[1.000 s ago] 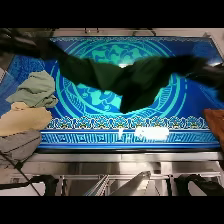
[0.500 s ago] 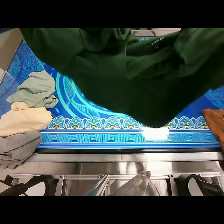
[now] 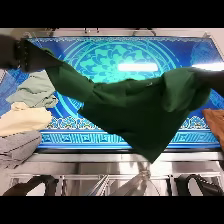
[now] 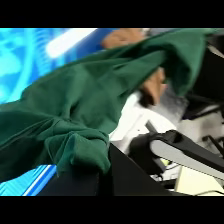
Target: Fold the shirts.
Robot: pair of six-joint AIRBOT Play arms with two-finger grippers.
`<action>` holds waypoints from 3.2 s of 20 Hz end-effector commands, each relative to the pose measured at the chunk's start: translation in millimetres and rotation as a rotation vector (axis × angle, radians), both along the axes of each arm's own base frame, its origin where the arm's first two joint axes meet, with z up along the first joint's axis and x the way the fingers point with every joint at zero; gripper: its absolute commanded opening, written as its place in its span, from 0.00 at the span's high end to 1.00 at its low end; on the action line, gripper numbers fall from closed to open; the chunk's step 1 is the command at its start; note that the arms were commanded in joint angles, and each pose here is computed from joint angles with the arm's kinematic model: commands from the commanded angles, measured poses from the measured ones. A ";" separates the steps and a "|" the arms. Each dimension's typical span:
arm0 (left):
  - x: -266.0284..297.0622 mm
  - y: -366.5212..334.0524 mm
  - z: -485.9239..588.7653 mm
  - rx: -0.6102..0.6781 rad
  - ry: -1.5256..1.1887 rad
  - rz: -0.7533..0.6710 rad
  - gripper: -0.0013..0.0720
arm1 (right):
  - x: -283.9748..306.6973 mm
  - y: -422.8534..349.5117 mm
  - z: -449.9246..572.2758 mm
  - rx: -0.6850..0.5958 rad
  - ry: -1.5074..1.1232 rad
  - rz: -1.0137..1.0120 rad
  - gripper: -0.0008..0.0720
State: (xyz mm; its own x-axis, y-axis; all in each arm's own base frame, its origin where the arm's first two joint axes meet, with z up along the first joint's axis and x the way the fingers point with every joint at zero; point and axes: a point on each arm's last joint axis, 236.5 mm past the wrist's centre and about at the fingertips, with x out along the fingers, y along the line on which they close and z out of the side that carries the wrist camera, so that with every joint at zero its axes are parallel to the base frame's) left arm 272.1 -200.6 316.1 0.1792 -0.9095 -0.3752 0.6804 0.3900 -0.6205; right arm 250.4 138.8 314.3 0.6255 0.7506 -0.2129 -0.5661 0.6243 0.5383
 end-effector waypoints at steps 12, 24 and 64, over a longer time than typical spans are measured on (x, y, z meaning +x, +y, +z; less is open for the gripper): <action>178.2 58.0 -107.2 -0.070 0.209 0.136 0.94 | 204.1 3.3 -101.2 0.084 0.166 0.007 0.96; 247.2 124.9 -305.4 -0.078 0.655 0.225 0.08 | 144.0 -96.5 -276.3 -0.023 0.756 -0.002 0.59; 55.1 48.1 -329.2 0.217 1.006 0.104 0.94 | 279.5 -122.5 -322.3 -0.065 0.564 -0.184 0.91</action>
